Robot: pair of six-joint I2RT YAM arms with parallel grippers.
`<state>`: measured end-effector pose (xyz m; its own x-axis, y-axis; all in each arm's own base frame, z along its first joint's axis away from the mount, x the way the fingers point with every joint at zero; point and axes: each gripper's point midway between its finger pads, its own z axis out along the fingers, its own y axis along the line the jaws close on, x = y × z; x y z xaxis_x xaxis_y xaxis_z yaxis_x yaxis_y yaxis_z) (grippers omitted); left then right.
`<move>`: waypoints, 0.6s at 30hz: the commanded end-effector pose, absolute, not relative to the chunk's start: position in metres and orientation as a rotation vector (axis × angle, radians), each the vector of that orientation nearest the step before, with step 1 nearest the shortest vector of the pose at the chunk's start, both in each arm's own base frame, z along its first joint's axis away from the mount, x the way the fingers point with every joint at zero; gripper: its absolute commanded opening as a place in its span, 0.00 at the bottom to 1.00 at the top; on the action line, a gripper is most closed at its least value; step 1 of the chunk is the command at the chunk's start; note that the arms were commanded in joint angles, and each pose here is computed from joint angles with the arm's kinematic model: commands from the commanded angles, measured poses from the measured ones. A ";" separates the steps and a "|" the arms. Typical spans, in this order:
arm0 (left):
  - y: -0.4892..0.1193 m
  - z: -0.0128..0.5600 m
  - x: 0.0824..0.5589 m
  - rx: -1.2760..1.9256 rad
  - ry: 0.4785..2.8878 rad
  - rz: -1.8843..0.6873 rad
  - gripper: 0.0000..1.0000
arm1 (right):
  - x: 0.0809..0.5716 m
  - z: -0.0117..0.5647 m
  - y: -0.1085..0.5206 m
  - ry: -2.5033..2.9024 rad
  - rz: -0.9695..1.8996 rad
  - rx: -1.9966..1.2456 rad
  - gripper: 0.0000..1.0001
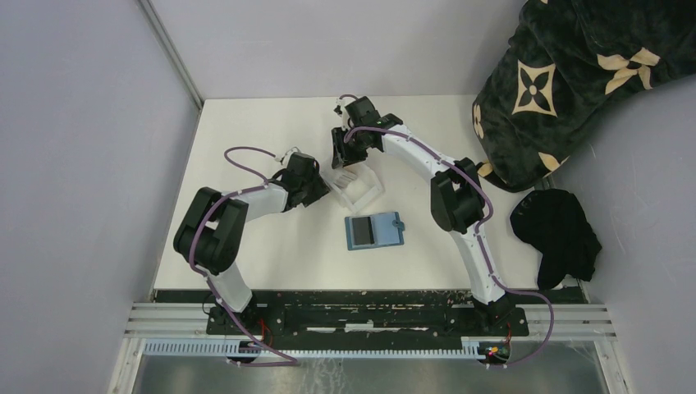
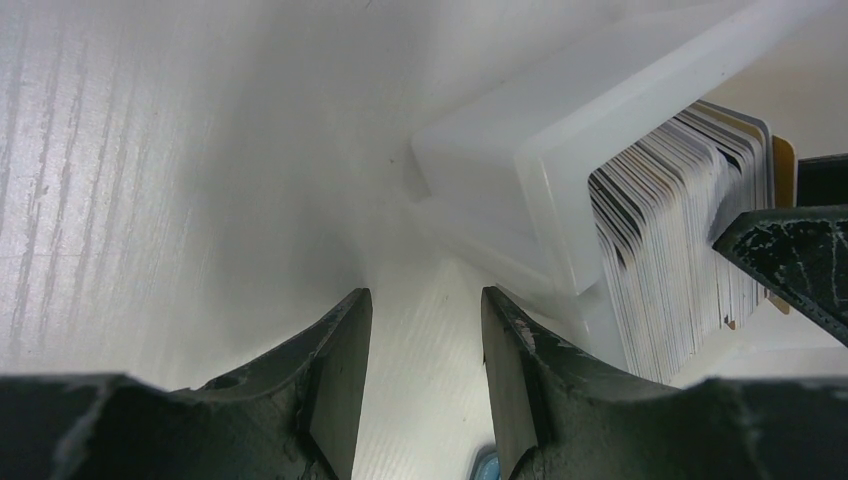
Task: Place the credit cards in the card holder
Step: Pick up the credit card from the storage box.
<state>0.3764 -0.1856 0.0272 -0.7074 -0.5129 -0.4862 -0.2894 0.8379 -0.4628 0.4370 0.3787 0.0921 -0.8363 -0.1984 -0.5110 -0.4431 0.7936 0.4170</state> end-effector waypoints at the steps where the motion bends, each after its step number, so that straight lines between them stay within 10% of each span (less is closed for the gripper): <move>1: -0.196 0.040 0.394 -0.523 2.343 -0.524 0.53 | 0.424 0.139 0.390 2.466 0.820 -0.502 0.45; 18: -0.196 0.044 0.397 -0.527 2.333 -0.523 0.53 | 0.423 0.155 0.384 2.444 0.797 -0.506 0.23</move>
